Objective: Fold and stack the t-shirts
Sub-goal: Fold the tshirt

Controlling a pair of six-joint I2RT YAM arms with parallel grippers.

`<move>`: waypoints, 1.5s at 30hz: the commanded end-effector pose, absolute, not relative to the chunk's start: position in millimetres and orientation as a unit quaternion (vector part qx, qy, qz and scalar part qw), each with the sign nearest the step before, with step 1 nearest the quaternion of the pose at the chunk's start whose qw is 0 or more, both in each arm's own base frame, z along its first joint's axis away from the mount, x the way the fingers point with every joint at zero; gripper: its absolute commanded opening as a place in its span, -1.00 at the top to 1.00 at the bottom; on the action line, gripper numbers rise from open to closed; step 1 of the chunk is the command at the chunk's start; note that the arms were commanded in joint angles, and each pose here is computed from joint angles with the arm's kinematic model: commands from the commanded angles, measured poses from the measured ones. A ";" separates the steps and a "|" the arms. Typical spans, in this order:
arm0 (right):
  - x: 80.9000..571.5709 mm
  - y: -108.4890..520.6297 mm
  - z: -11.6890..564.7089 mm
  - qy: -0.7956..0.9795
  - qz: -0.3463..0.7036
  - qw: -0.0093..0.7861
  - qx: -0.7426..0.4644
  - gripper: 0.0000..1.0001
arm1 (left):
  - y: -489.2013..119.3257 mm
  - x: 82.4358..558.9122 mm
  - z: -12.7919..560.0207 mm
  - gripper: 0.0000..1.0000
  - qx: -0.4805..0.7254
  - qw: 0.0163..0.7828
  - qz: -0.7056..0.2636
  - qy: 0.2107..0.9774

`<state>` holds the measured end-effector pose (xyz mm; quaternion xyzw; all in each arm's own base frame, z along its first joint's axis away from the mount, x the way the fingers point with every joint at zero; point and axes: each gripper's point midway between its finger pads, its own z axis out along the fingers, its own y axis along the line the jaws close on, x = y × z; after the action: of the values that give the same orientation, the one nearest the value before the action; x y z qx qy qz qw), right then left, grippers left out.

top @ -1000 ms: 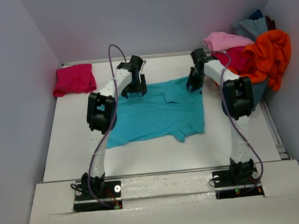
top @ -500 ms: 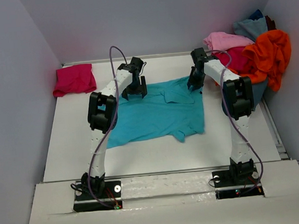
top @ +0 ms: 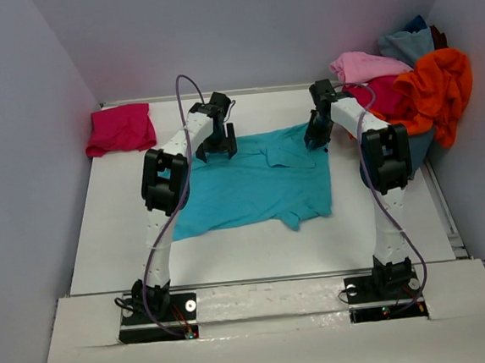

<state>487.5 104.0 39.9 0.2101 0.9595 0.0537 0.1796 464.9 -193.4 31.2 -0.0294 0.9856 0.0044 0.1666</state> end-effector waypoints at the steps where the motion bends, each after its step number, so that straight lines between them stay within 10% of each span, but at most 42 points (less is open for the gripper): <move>1: 489.0 95.2 39.6 0.958 0.041 0.188 0.214 0.32 | -193.3 468.2 44.8 -0.84 -0.026 0.176 0.001 0.984; 27: 496.0 98.3 40.6 0.957 0.047 0.189 0.216 0.85 | -192.6 468.4 43.3 -0.84 -0.027 0.176 0.003 0.984; 45: 502.1 89.8 66.3 0.953 0.028 0.213 0.214 0.86 | -188.8 466.1 38.7 -0.84 -0.036 0.169 0.001 0.985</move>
<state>491.6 100.2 42.1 0.2123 0.9592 0.0416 0.1823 466.1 -190.3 31.2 -0.0303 0.9856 0.0050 0.1665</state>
